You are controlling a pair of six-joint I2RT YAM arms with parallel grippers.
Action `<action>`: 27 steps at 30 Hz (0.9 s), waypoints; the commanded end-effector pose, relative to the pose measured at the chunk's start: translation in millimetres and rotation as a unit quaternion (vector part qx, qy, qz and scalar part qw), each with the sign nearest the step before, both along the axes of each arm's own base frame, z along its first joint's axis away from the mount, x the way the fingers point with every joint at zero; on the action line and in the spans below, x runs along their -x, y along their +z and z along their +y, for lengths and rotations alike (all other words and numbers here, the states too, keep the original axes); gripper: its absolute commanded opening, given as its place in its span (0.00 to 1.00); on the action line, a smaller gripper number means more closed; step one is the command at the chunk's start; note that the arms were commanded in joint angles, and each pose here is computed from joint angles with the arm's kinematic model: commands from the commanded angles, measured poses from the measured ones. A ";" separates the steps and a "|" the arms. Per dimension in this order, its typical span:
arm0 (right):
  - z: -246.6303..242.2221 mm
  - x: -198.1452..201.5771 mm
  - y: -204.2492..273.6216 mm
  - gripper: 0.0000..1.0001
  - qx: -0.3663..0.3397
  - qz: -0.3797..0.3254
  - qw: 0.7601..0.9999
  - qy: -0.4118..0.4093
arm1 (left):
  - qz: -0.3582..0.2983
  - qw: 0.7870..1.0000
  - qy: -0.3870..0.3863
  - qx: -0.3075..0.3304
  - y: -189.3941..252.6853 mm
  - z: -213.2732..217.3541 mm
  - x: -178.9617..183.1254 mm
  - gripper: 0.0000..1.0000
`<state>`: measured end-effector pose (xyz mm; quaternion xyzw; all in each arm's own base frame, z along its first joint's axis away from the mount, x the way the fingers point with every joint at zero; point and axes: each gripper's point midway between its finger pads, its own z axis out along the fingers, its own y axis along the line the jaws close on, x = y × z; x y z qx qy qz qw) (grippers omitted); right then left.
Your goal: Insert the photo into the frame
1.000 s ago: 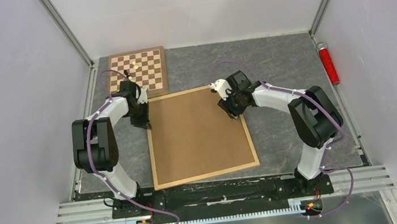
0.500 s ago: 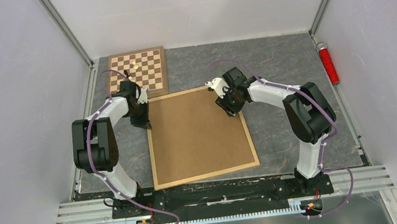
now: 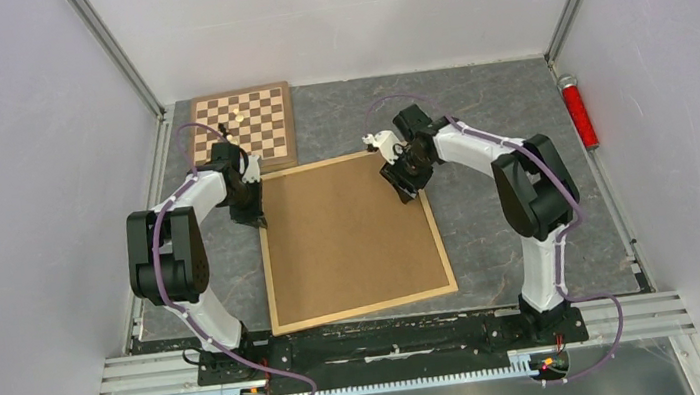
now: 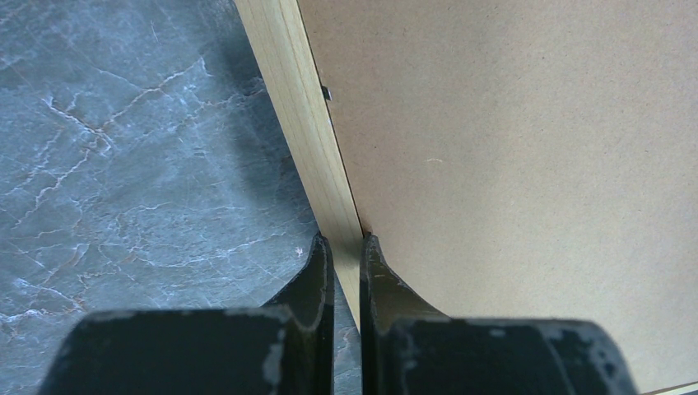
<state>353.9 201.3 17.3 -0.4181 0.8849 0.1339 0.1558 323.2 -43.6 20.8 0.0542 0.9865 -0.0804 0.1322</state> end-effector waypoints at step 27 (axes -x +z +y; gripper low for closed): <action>-2.6 -39.8 -13.0 0.48 -0.003 -0.084 0.996 -0.030 | 0.033 0.998 -0.049 0.028 -16.9 -18.8 22.5 0.02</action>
